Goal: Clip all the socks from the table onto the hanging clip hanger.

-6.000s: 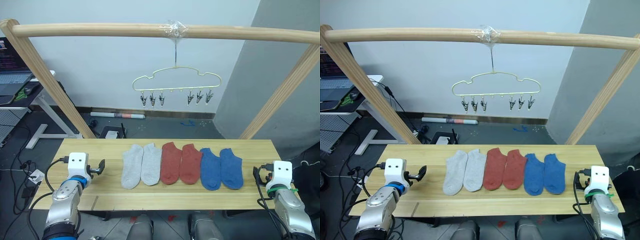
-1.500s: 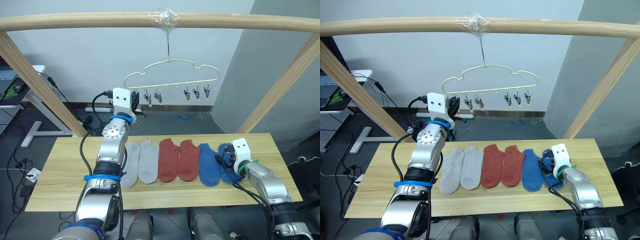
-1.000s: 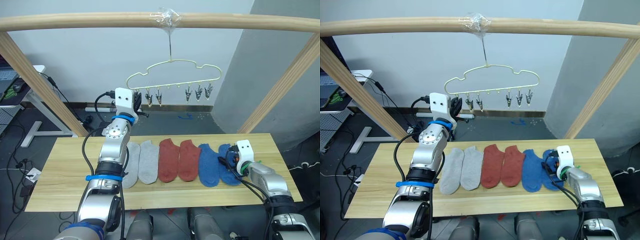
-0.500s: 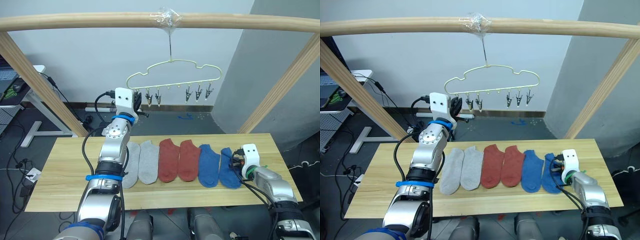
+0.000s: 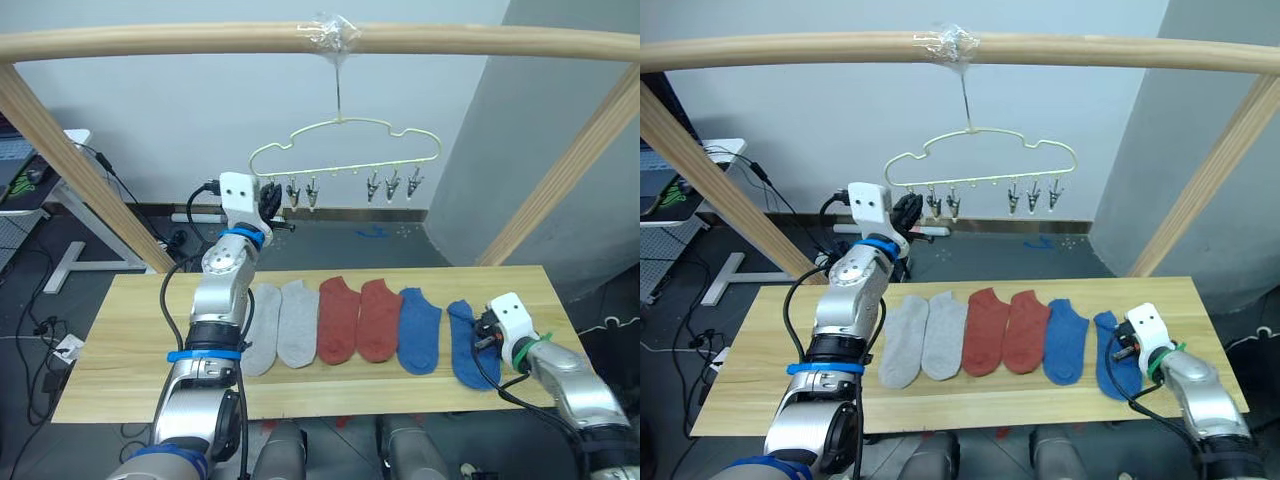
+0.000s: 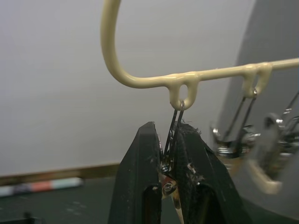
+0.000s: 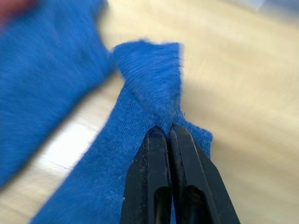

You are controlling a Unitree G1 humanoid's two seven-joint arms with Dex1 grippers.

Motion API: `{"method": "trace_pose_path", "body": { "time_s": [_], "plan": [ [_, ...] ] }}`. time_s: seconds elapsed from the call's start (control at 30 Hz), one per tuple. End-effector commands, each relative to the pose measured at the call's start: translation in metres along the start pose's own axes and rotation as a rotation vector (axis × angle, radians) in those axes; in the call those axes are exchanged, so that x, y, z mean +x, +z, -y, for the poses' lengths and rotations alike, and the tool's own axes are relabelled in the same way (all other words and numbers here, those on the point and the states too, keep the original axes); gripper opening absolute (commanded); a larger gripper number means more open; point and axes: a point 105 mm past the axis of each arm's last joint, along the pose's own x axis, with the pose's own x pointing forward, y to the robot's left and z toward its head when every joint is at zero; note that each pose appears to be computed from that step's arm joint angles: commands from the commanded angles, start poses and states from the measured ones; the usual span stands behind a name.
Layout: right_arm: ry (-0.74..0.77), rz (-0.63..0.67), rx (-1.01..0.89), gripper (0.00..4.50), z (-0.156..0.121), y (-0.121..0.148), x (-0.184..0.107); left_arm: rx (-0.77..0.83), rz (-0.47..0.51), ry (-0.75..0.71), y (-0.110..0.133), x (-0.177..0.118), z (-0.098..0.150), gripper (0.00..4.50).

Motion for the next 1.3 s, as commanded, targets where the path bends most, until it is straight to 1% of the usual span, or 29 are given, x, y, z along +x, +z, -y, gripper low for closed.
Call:
{"method": "trace_pose_path", "body": {
  "time_s": [0.03, 0.07, 0.1, 0.13, 0.17, 0.23, 0.3, 0.4, 0.5, 0.63, 0.77, 1.0, 1.3],
  "plan": [
    [0.17, 0.163, -0.062, 0.06, -0.032, 0.059, -0.01, -0.125, -0.035, -0.088, 0.01, -0.006, 0.001, 0.12],
    [0.217, 0.191, -0.052, 0.06, -0.042, 0.072, -0.011, -0.19, -0.058, -0.124, 0.012, -0.008, 0.003, 0.12],
    [0.245, 0.204, -0.043, 0.06, -0.049, 0.079, -0.012, -0.231, -0.073, -0.148, 0.014, -0.01, 0.004, 0.12],
    [0.281, 0.224, -0.03, 0.06, -0.058, 0.089, -0.011, -0.332, -0.097, -0.174, 0.016, -0.013, 0.004, 0.12],
    [0.345, 0.253, 0.005, 0.06, -0.075, 0.104, -0.005, -0.469, -0.135, -0.226, 0.021, -0.018, 0.006, 0.12],
    [0.432, 0.278, 0.056, 0.06, -0.099, 0.124, 0.004, -0.625, -0.178, -0.318, 0.03, -0.027, 0.013, 0.12],
    [0.461, 0.271, 0.077, 0.06, -0.111, 0.132, 0.013, -0.681, -0.199, -0.357, 0.035, -0.033, 0.016, 0.12],
    [0.498, 0.271, 0.107, 0.06, -0.128, 0.153, 0.034, -0.759, -0.2, -0.401, 0.042, -0.037, 0.024, 0.12],
    [0.522, 0.269, 0.12, 0.06, -0.135, 0.162, 0.039, -0.786, -0.197, -0.419, 0.046, -0.039, 0.029, 0.12],
    [0.549, 0.282, 0.151, 0.06, -0.142, 0.179, 0.045, -0.772, -0.213, -0.467, 0.047, -0.045, 0.041, 0.12],
    [0.583, 0.3, 0.177, 0.06, -0.146, 0.193, 0.046, -0.775, -0.223, -0.464, 0.044, -0.049, 0.044, 0.12],
    [0.596, 0.317, 0.183, 0.06, -0.147, 0.202, 0.045, -0.765, -0.242, -0.467, 0.04, -0.054, 0.044, 0.12],
    [0.597, 0.325, 0.176, 0.06, -0.148, 0.205, 0.041, -0.753, -0.243, -0.455, 0.039, -0.055, 0.04, 0.12]
  ]
}}
